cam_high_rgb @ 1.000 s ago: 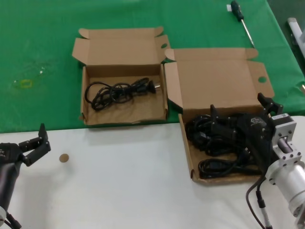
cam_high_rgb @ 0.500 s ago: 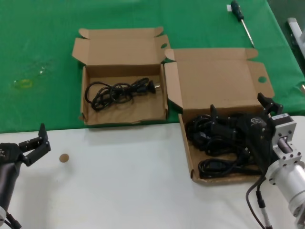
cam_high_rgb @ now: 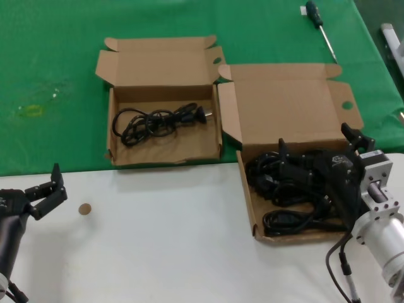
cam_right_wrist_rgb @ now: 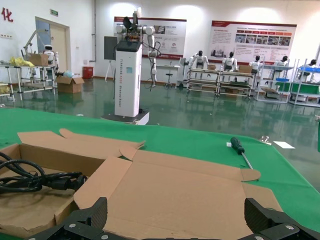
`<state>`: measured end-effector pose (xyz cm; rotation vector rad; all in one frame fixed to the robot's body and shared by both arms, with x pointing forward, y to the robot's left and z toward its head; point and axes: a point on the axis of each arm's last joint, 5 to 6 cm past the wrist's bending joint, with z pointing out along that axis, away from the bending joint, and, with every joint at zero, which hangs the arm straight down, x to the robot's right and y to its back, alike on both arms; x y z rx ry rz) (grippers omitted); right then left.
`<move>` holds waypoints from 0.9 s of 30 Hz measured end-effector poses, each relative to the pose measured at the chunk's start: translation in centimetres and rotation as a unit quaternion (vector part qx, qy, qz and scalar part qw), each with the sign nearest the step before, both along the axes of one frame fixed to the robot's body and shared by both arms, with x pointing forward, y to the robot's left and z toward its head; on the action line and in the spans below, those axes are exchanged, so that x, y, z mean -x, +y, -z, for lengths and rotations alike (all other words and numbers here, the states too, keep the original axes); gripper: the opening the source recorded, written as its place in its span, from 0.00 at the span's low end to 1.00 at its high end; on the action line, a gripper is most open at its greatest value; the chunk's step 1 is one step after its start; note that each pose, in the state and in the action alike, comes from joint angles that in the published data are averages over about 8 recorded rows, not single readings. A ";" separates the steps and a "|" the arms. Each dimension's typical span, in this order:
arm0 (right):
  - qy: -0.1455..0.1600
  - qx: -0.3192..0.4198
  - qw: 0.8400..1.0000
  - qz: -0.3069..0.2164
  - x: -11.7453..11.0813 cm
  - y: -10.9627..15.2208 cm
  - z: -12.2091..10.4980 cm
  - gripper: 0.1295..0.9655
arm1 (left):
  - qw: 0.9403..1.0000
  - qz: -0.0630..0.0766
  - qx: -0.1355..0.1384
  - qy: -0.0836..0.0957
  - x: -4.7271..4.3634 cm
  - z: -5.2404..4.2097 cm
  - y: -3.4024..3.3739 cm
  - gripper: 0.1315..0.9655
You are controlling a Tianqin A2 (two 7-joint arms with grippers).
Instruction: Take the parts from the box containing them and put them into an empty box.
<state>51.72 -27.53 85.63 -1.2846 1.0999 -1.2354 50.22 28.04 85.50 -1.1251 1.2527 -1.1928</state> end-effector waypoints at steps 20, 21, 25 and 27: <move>0.000 0.000 1.000 0.000 0.0 0.0 0.0 1.00 | 1.000 0.000 0.000 0.000 0.00 0.00 0.00 1.00; 0.000 0.000 1.000 0.000 0.0 0.0 0.0 1.00 | 1.000 0.000 0.000 0.000 0.00 0.00 0.00 1.00; 0.000 0.000 1.000 0.000 0.0 0.0 0.0 1.00 | 1.000 0.000 0.000 0.000 0.00 0.00 0.00 1.00; 0.000 0.000 1.000 0.000 0.0 0.0 0.0 1.00 | 1.000 0.000 0.000 0.000 0.00 0.00 0.00 1.00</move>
